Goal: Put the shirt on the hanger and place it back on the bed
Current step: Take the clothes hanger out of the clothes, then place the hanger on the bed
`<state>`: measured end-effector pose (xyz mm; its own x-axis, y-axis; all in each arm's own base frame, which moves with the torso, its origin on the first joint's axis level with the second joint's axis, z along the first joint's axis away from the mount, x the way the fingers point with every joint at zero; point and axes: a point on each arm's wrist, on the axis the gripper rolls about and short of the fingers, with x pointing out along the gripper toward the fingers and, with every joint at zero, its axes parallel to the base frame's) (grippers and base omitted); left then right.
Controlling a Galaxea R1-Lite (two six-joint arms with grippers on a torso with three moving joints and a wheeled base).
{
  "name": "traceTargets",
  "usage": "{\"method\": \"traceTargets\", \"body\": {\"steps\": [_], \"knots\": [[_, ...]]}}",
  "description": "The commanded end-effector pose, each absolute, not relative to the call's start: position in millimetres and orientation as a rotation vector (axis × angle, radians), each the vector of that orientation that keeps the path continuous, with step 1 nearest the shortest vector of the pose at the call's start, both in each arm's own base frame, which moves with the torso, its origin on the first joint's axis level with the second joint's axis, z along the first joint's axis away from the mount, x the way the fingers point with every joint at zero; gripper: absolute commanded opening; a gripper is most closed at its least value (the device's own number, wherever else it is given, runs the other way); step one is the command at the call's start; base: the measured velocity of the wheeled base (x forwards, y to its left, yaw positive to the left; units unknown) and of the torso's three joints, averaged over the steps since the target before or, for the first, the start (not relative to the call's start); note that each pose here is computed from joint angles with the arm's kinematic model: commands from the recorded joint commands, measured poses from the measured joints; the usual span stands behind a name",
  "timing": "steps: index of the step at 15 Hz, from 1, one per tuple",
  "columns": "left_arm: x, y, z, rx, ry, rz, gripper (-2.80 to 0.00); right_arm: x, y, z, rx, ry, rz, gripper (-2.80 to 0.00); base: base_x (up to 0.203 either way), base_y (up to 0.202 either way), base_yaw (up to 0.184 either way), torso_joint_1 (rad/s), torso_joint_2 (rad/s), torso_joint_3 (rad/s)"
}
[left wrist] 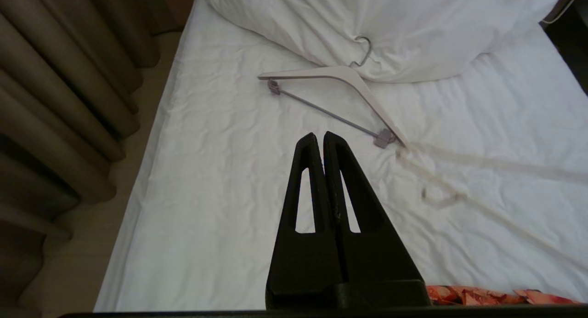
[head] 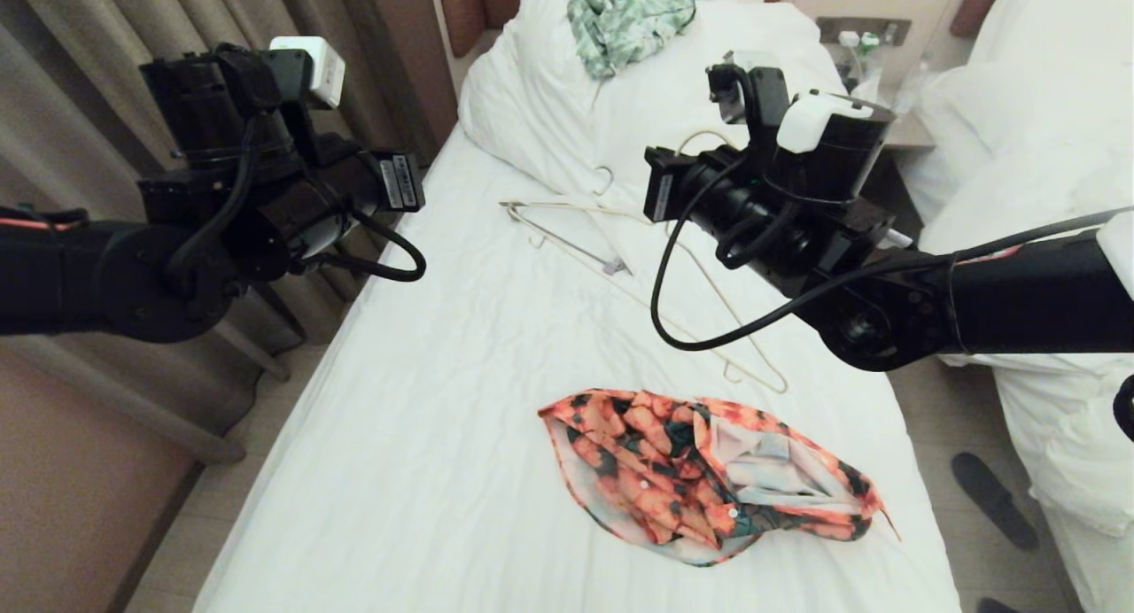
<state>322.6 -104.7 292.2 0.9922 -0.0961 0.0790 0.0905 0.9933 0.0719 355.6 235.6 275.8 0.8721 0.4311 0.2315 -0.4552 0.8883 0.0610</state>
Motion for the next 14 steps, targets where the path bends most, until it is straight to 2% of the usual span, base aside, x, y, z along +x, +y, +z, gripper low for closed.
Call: {"method": "traceTargets", "body": {"steps": [1,6,14], "knots": [[320.7,-103.8,293.5,0.068,-0.087,-0.09,-2.8,355.1,224.9,269.4,0.091,-0.145,0.449,-2.8,0.0,0.0,0.0,0.0,0.0,0.0],[317.9,-111.3,292.5,0.068,-0.085,-0.111,-2.8,362.8,213.8,238.1,0.168,0.228,0.605,-2.8,0.0,0.0,0.0,0.0,0.0,0.0],[315.9,-115.5,291.3,0.07,-0.081,-0.121,-2.8,407.6,214.6,153.1,0.121,0.443,0.643,-2.8,0.0,0.0,0.0,0.0,0.0,0.0]]}}
